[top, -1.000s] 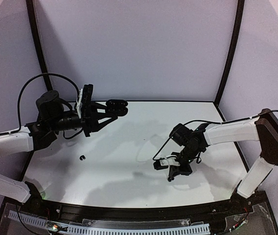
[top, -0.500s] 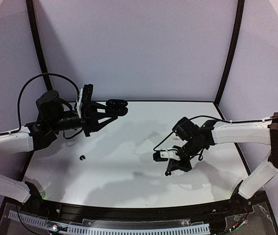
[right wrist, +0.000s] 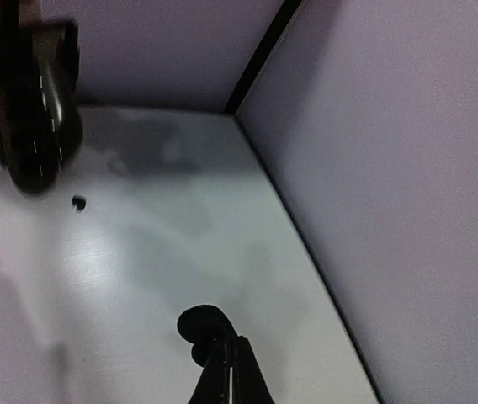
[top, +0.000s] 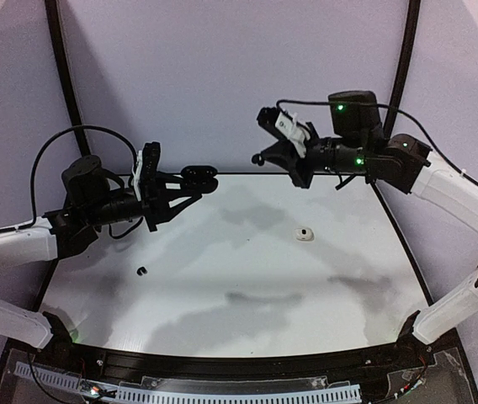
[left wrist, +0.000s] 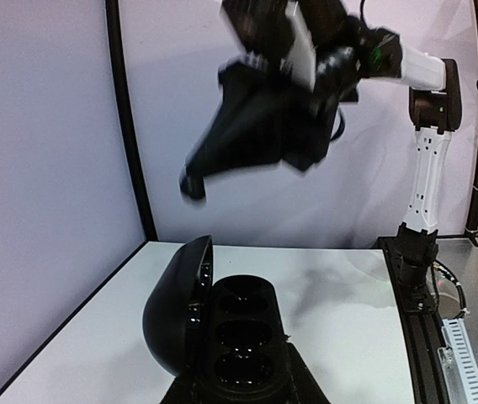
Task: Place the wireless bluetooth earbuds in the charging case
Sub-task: Pick up the right earbud from the center of the board, then insert the right earbud into the right side groove of the charging case, then move the left earbud to the center of the board, then pick up the left earbud from the center of the board.
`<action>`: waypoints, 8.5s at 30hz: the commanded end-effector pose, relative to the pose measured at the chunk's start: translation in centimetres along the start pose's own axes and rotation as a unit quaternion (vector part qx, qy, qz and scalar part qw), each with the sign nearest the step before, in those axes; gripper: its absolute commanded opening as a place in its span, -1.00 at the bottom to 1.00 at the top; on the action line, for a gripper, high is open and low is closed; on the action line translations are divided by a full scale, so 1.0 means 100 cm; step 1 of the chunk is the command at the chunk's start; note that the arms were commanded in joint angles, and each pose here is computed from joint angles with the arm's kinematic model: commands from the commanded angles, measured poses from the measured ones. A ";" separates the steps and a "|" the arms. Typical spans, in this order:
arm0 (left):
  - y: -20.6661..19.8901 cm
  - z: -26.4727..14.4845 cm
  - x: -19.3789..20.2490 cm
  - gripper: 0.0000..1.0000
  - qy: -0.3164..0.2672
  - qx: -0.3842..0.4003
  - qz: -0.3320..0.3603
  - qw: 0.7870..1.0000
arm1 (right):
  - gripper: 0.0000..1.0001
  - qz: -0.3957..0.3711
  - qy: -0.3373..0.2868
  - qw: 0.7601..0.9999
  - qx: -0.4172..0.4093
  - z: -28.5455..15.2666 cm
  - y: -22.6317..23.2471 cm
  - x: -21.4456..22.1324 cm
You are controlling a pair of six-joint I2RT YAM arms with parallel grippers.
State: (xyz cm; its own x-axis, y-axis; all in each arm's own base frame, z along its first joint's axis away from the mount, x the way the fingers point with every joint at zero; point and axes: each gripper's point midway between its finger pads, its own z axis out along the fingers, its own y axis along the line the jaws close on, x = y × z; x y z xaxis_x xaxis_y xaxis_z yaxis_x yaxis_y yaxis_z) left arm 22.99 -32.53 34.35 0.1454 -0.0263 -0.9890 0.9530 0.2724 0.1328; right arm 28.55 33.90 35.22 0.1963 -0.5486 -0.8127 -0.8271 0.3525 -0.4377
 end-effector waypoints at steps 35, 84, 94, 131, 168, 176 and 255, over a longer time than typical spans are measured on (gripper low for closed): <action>0.015 -0.002 -0.022 -0.98 -0.032 -0.041 0.032 0.998 | -1.00 -0.159 -0.062 0.985 -0.008 0.036 0.065 -0.101; -0.049 -0.021 -0.031 -0.98 -0.084 0.131 0.068 0.985 | -0.32 -0.001 -0.227 0.973 -0.050 -0.072 0.039 -0.155; -0.062 -0.031 -0.051 -0.98 -0.117 0.168 0.031 0.978 | 0.01 0.180 -0.213 0.960 0.021 -0.082 -0.020 -0.116; 0.080 -0.135 -0.052 -0.98 -0.076 -0.302 -0.003 0.950 | 0.12 0.292 0.035 0.947 -0.132 0.316 0.197 0.018; 0.082 -0.133 -0.046 -0.98 -0.069 -0.302 0.000 0.951 | 0.02 0.161 0.081 0.983 -0.048 0.372 0.269 0.096; 0.083 -0.131 -0.046 -0.98 -0.069 -0.301 -0.001 0.951 | -0.34 0.158 0.088 0.983 -0.028 0.366 0.260 0.097; 0.080 -0.119 -0.041 -0.98 -0.061 -0.269 -0.013 0.961 | -0.03 -0.033 0.217 0.904 -0.367 0.102 0.185 0.209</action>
State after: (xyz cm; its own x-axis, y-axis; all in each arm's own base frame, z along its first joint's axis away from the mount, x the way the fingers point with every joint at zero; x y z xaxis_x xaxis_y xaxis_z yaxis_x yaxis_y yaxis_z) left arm 27.27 -18.85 37.56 0.1722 -0.1416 -0.9748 0.6778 0.7351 0.0130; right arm 23.44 37.54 6.88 0.0180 -0.8507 -0.5254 -0.9953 -0.0652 0.0715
